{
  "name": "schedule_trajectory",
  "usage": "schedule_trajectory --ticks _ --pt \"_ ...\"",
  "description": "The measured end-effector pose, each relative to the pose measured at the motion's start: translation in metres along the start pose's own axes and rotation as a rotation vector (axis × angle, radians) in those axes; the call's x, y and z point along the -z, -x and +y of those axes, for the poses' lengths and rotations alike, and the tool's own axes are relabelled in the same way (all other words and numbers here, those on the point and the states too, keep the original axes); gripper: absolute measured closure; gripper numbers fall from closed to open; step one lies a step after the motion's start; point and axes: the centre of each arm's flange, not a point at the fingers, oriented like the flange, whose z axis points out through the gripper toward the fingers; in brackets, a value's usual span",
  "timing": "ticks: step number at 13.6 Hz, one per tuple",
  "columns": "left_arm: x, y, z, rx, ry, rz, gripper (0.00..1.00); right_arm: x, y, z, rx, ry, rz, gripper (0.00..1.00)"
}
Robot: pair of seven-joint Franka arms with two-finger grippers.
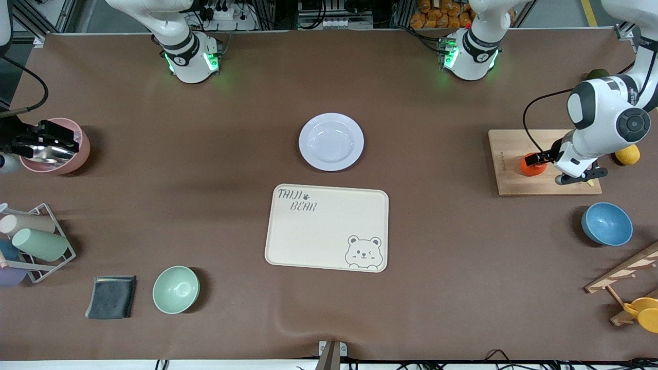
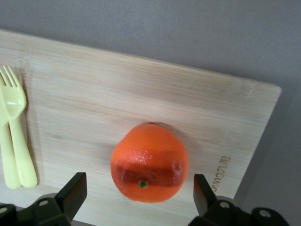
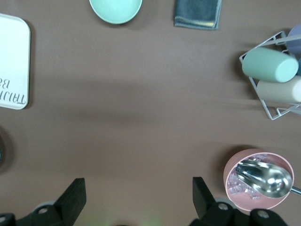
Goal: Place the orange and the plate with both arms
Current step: 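Close the left gripper on the orange while the right gripper reaches forward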
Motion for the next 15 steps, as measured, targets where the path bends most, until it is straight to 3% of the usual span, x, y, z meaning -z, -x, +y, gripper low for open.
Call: schedule_trajectory --ticks 5,8,12,15 --pt "-0.008 -0.001 0.0 0.001 0.005 -0.004 0.0 -0.054 -0.022 -0.013 0.01 -0.142 -0.087 0.0" --pt "-0.016 -0.002 0.001 -0.001 0.008 -0.011 0.0 -0.084 -0.033 -0.017 0.009 -0.194 -0.132 0.0" --pt "-0.024 -0.004 0.002 -0.003 0.013 -0.012 0.0 -0.122 -0.041 -0.022 -0.007 -0.279 -0.158 0.0" --pt "-0.033 -0.004 0.0 0.001 0.018 -0.022 0.0 -0.136 -0.042 -0.022 -0.017 -0.302 -0.166 0.0"
